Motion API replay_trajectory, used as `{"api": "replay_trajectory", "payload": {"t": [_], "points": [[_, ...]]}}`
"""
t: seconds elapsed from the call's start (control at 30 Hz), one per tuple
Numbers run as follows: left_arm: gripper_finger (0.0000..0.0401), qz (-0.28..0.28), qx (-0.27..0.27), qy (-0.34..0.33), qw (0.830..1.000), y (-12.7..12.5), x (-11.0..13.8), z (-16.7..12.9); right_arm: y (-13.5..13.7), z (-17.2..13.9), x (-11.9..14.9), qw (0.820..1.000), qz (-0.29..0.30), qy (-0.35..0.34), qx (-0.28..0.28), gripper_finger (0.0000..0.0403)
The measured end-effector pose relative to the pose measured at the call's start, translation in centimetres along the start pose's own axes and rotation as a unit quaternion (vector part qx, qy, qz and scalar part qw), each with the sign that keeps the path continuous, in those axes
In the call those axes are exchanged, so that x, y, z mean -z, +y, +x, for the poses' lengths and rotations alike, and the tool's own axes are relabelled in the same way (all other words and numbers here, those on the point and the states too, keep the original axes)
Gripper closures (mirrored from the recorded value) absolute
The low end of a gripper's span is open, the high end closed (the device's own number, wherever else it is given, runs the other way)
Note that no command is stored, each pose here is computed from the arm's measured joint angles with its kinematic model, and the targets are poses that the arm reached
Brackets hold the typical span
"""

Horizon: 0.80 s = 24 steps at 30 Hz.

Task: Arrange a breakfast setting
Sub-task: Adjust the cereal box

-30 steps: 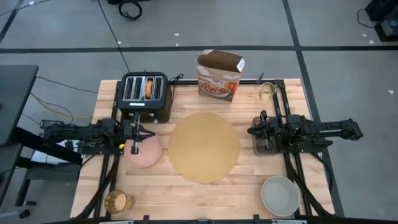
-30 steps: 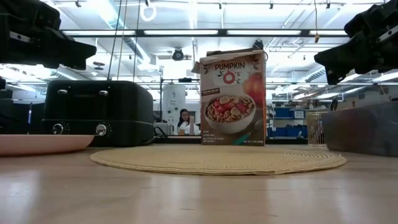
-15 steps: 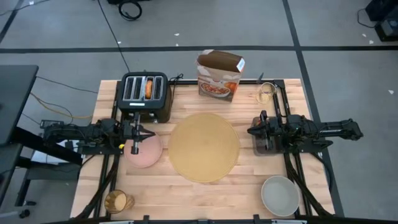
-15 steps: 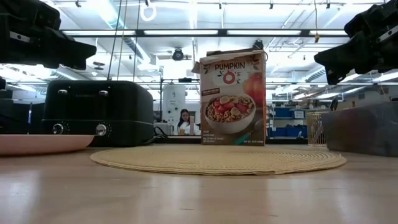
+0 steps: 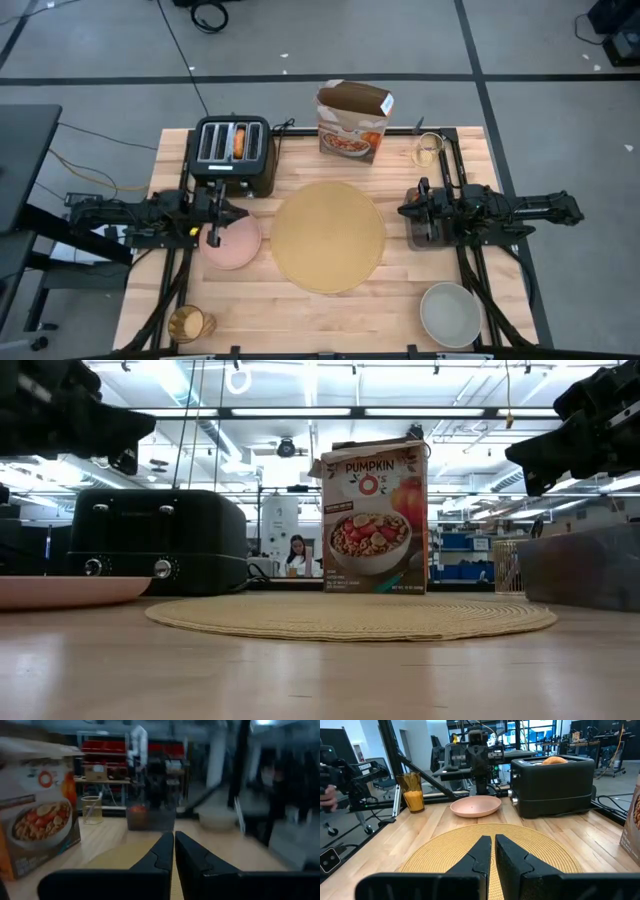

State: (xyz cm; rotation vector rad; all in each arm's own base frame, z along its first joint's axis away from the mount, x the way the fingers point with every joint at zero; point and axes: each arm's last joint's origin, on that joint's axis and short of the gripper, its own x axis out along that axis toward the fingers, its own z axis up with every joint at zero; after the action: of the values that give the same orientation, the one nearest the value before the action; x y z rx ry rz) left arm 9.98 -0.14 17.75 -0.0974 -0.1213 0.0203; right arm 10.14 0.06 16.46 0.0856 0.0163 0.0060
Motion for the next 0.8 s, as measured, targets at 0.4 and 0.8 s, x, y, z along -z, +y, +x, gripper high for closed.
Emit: {"api": "replay_trajectory", "payload": {"t": [0.4, 0.8], "points": [[0.0376, -0.078, 0.043, -0.075, 0.993, -0.8, -1.7, -0.2, 0.0, 0.0, 0.0, 1.000, 0.000, 0.000, 0.000, 0.0368], [0.0377, -0.037, 0.095, -0.045, 0.994, -3.7, -9.6, 3.3, 0.0, 0.0, 0.0, 1.000, 0.000, 0.000, 0.000, 0.0368]]}}
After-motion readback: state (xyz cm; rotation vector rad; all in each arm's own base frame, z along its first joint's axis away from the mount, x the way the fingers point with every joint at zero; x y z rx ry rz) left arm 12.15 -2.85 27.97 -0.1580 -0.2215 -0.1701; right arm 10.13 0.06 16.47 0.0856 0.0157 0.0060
